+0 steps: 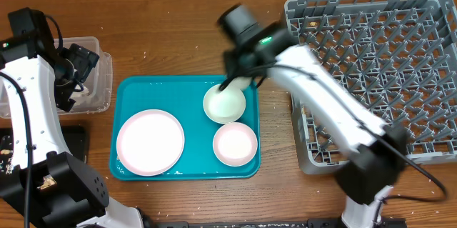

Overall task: Sort waste into correct bins and load items into the dishwasher
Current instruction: 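Lift the white cup off the saucer with the right gripper, then carry the cup over the dish rack and lower it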

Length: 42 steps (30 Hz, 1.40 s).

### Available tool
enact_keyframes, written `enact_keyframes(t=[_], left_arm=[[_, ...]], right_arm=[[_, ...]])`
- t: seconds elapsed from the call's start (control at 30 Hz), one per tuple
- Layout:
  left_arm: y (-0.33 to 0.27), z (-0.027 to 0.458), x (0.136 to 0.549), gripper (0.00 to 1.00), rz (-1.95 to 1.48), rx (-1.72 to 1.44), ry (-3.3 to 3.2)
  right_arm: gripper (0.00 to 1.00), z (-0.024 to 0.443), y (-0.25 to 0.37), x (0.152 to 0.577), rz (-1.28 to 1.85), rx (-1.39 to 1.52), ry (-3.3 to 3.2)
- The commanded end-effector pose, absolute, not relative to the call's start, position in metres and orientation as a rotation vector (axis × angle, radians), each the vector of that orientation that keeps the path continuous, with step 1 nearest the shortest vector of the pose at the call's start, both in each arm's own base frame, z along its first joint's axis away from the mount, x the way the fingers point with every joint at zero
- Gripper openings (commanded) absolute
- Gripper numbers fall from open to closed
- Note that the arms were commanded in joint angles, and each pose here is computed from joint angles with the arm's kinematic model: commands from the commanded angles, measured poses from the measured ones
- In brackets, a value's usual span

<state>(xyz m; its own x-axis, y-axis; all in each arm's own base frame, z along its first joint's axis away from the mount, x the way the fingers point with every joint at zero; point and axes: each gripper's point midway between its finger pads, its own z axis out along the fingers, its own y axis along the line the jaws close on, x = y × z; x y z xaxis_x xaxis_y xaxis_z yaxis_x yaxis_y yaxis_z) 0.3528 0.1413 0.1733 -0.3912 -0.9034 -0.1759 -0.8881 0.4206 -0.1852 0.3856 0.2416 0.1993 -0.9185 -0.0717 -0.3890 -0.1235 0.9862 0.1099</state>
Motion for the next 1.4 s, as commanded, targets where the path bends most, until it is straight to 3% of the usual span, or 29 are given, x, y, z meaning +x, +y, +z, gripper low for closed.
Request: enact_keyframes(t=[0.0,0.13,0.3,0.57,0.77,0.87,1.07,1.23,1.37], left_arm=[[0.145,0.180,0.356,1.00,-0.074,-1.559,2.405],[0.145,0.180,0.356,1.00,-0.074,-1.559,2.405],[0.145,0.180,0.356,1.00,-0.074,-1.559,2.405],[0.145,0.180,0.356,1.00,-0.074,-1.559,2.405],[0.145,0.180,0.356,1.00,-0.074,-1.559,2.405],[0.145,0.180,0.356,1.00,-0.074,-1.559,2.405],[0.145,0.180,0.356,1.00,-0.074,-1.559,2.405],[0.145,0.180,0.356,1.00,-0.074,-1.559,2.405],[0.145,0.180,0.356,1.00,-0.074,-1.559,2.405]], right_arm=[[0.59,0.281,0.150,0.418,0.086,0.113,2.519],[0.59,0.296,0.027,0.439,-0.014,0.451,2.440],[0.64,0.280,-0.098,0.443,-0.110,0.797,2.377],[0.64,0.225,-0.159,0.442,-0.011,0.939,2.471],[0.72,0.187,-0.158,0.445,-0.017,0.964,2.573],[0.83,0.183,-0.155,0.443,-0.016,0.966,2.591],[0.86,0.192,-0.130,0.433,0.125,0.945,2.639],[0.83,0.235,-0.052,0.431,0.394,0.689,2.643],[0.84,0.250,0.067,0.425,0.497,0.272,2.706]])
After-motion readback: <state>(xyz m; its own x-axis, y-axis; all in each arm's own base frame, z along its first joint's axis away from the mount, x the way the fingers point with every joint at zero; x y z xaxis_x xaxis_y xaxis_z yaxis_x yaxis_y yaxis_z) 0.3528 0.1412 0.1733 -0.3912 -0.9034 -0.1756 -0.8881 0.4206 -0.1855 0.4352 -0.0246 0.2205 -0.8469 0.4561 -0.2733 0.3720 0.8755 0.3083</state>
